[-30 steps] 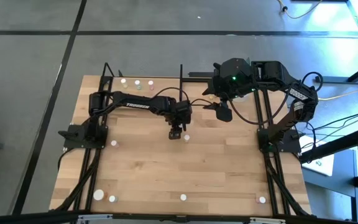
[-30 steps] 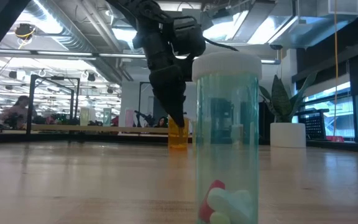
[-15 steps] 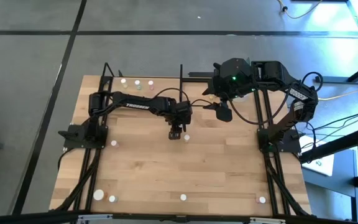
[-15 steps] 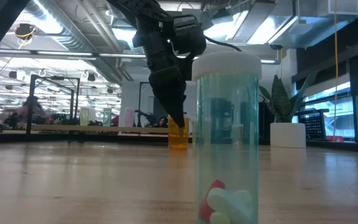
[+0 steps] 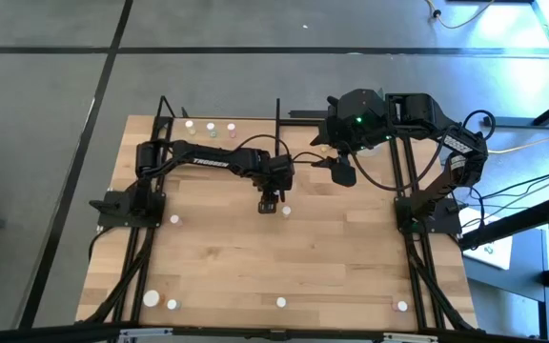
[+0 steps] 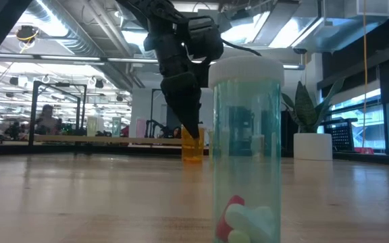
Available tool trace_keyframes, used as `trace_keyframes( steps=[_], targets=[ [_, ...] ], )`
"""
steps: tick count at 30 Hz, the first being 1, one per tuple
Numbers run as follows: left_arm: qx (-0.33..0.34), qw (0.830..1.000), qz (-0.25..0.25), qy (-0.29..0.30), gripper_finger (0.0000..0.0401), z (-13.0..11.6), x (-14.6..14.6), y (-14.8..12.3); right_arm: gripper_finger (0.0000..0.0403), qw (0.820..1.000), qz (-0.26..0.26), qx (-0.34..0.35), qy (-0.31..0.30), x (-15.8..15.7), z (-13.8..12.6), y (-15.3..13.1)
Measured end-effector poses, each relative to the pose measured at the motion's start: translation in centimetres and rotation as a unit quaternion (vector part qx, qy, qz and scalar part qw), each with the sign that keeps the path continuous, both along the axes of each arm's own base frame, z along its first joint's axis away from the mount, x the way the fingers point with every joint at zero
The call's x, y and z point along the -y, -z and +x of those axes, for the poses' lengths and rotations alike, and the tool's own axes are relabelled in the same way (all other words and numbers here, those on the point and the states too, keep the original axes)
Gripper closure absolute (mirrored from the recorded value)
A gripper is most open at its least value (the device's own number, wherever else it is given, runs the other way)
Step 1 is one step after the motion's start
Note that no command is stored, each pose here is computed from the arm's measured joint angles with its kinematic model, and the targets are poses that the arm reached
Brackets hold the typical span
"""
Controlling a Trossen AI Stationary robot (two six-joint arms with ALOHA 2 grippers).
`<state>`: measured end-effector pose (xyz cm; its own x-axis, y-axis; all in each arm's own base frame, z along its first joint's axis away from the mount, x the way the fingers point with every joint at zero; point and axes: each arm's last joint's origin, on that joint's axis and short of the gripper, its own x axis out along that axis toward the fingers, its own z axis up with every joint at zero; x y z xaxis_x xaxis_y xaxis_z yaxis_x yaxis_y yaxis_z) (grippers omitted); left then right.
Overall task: Pick and place medicine bottles onto shelf by color
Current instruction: Put the middle orange pill bottle on the shelf
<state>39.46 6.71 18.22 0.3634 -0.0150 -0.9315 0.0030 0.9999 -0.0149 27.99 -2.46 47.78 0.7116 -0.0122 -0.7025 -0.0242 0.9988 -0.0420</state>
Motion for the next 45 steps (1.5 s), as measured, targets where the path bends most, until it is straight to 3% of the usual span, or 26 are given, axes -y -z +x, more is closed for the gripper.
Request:
trace_keyframes(
  steps=[24,37,45],
  targets=[
    [-0.028,0.999,0.017,-0.012,0.0210,-0.9,-0.5,-0.4,0.0144,1.000,0.000,0.000,0.000,0.0,0.0,0.0],
    [-0.012,1.000,0.014,-0.023,0.0211,-2.7,-0.9,-4.0,0.0144,1.000,0.000,0.002,0.000,0.0,0.0,0.0],
    [-0.020,0.998,0.001,-0.062,0.0211,-4.8,-1.8,-6.4,0.0144,1.000,0.001,0.015,0.002,0.0,0.2,-0.2]
  ],
)
